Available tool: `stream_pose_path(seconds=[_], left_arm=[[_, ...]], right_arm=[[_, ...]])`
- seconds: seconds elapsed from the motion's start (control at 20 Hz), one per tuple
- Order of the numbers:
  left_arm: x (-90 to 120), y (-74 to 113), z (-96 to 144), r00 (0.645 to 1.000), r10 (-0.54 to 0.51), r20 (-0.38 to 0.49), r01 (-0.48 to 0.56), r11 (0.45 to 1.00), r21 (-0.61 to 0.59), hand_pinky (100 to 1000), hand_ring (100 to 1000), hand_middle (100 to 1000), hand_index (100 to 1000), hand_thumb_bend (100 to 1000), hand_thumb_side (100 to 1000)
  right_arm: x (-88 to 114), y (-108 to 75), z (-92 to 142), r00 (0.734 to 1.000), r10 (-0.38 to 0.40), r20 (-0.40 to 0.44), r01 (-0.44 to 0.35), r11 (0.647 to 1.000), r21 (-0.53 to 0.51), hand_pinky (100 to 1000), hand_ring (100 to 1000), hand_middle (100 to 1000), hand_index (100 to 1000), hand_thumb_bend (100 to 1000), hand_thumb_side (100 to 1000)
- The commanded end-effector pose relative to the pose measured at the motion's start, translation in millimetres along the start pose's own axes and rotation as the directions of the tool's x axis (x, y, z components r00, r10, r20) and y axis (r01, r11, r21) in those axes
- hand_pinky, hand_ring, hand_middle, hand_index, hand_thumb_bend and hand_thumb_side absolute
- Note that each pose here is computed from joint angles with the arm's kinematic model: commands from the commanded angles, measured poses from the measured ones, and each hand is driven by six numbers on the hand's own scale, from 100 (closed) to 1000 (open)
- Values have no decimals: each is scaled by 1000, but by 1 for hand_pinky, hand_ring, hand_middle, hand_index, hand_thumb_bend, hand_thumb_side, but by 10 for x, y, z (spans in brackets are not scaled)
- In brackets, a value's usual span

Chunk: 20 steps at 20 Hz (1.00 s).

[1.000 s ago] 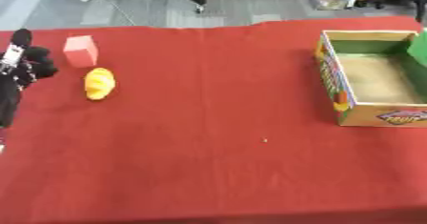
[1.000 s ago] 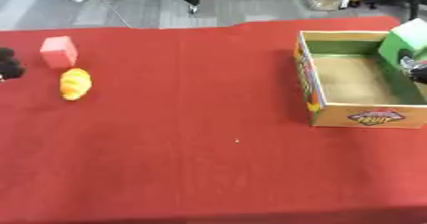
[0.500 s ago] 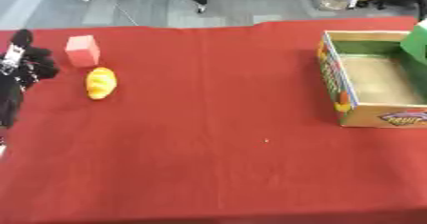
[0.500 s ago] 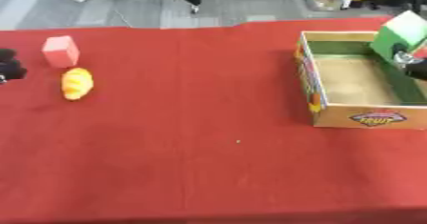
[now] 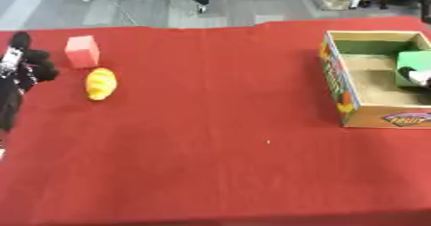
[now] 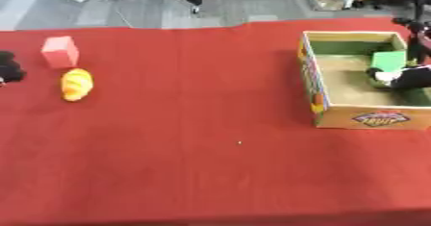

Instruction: Pick up the objects with one hand, pass them to the other hand, and then place them into the box on the other side of the table.

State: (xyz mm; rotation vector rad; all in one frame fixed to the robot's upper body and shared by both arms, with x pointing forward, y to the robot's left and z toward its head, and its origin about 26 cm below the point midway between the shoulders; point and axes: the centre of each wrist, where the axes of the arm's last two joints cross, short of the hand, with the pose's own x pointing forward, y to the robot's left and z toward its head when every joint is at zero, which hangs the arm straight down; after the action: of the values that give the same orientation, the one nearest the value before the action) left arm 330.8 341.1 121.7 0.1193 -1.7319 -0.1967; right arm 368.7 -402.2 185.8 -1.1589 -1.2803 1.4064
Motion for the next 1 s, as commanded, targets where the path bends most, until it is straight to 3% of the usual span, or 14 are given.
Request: stream_pose_path(seconds=[0.05, 0.3, 0.55, 0.7, 0.85, 1.0], left_arm=[[73, 48, -14, 1000, -6, 23, 6, 1000, 1, 753, 591, 530, 655, 470, 786], [88, 51, -24, 1000, -9, 28, 9, 1000, 1, 753, 591, 529, 655, 470, 783], [178, 77, -86, 998, -45, 46, 45, 999, 0, 753, 591, 530, 658, 485, 764], [307, 125, -169, 992, -107, 64, 108, 994, -1, 753, 592, 531, 661, 502, 746], [487, 219, -278, 976, -203, 73, 205, 979, -16, 755, 603, 551, 683, 532, 708], [672, 342, -411, 946, -320, 49, 322, 946, -42, 759, 621, 577, 700, 566, 652]], right_arm=[[-81, -245, 40, 998, 60, -4, -60, 998, 1, 670, 434, 386, 1000, 435, 223], [-54, -341, 77, 999, 38, -5, -38, 998, -41, 667, 416, 374, 1000, 396, 223], [14, -466, 175, 999, -36, 14, 37, 983, -178, 650, 374, 338, 999, 307, 184], [80, -553, 261, 994, -100, 35, 106, 952, -288, 638, 355, 322, 988, 242, 175], [165, -604, 354, 983, -167, 82, 186, 900, -395, 625, 339, 310, 972, 100, 211], [275, -573, 450, 964, -211, 159, 262, 845, -467, 624, 341, 312, 966, 100, 230]])
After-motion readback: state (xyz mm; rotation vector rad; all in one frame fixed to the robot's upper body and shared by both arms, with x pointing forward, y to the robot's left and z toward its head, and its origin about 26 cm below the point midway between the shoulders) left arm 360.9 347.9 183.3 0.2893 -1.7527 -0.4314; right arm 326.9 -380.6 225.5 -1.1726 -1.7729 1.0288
